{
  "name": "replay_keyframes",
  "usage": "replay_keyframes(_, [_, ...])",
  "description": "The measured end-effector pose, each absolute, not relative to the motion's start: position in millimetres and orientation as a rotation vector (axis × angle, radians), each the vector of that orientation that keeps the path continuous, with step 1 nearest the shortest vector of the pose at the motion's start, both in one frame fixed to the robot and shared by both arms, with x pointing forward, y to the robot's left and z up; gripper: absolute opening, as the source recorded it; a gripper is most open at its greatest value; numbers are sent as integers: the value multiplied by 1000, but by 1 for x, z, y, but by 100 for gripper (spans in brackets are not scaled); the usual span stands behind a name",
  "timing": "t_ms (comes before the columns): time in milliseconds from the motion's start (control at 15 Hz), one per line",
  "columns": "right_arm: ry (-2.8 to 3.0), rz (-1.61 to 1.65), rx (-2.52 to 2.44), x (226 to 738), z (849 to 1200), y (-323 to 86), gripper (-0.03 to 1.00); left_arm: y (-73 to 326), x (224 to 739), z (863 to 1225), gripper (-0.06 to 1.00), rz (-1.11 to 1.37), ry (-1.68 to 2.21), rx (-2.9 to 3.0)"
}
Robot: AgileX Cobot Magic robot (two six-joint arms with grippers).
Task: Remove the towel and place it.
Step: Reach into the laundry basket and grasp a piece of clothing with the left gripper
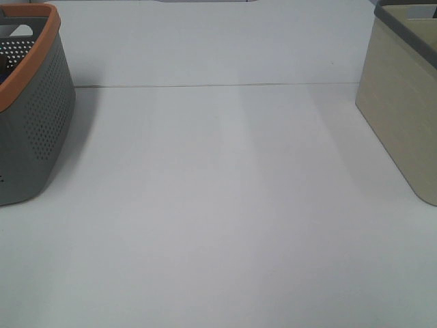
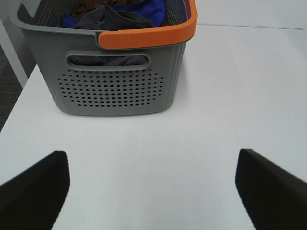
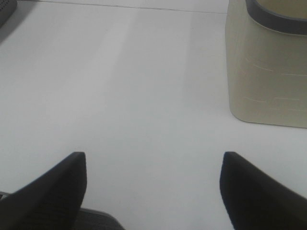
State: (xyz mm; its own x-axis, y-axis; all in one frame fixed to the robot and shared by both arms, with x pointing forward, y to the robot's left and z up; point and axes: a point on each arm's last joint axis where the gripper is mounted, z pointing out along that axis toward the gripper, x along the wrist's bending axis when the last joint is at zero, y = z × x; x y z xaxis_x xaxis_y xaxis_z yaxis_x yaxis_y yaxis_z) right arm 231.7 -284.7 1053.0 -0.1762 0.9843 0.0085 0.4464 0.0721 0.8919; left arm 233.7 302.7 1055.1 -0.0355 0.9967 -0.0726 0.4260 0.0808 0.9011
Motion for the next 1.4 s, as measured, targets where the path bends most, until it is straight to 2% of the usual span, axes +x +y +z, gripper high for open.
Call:
replay_keyframes(800, [1697,1060,1443,232,1053,-285,76,304,234,1055,88,931,1581,1451])
replay_keyframes(1067, [1697,1060,1443,232,1053,-285,76,304,242,1073,88,930,1590,1458])
replay_keyframes(1400, [1696,1061,1445,232,1053,-285,76,308,298,1116,87,944,1672,1380])
